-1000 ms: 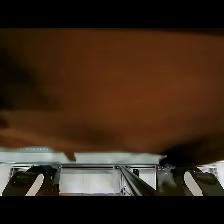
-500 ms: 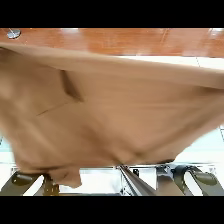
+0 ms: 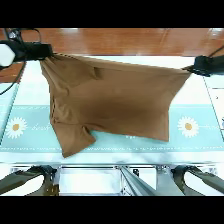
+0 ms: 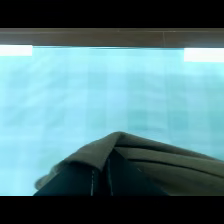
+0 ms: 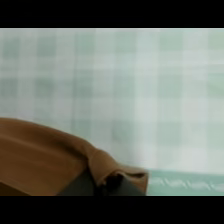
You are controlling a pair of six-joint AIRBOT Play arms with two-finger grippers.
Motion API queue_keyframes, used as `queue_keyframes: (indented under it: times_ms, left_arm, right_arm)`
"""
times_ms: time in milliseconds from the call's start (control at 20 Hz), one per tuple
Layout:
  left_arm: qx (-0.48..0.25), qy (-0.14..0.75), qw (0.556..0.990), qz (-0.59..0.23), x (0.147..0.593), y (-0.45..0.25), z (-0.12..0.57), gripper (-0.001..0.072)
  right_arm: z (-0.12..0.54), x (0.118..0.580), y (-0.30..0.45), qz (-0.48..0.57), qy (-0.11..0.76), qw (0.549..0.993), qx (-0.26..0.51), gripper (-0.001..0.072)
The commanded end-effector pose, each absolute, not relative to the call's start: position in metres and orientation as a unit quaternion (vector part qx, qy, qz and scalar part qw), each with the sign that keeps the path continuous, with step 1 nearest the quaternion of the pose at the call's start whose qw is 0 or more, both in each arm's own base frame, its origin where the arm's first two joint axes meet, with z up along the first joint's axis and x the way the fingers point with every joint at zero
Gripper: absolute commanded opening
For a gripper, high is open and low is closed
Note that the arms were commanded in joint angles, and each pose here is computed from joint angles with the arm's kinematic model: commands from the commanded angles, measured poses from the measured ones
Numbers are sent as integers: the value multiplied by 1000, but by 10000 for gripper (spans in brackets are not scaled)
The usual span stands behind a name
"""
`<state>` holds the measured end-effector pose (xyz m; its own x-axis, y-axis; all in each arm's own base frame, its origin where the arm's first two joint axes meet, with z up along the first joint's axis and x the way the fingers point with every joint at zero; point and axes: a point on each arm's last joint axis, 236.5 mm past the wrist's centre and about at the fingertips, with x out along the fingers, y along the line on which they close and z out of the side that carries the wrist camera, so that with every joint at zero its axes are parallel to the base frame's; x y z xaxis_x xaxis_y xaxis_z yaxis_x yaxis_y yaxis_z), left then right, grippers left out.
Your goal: Fold the shirts.
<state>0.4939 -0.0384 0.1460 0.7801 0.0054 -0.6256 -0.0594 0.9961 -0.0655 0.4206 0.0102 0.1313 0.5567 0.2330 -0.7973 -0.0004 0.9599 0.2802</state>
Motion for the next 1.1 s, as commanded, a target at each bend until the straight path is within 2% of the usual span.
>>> queue_keyframes:
  times_ms: [0,200,350,500,700,950,1000,1050]
  left_arm:
    - [-155,340,927,38,538,-38,97,23]
    - [-202,396,895,46,541,-40,46,23]
    - [-166,446,878,41,526,-39,20,23]
    - [-107,482,869,14,508,-39,15,23]
    - [-17,586,810,-33,459,-38,-23,23]
    - [-18,664,747,-25,420,-29,-66,23]
    - [-22,673,739,-20,415,-24,-67,27]
    - [-26,682,730,-16,409,-19,-66,127]
  right_arm:
    - [76,493,13,70,464,863,185,34]
    - [29,527,22,81,488,838,232,34]
    - [15,525,33,95,505,820,252,35]
    - [14,505,37,121,536,801,237,34]
    - [-8,454,37,141,621,744,203,35]
    - [-56,418,49,128,676,698,199,35]
    - [-59,416,49,125,679,694,203,77]
    - [-59,415,51,120,682,689,214,380]
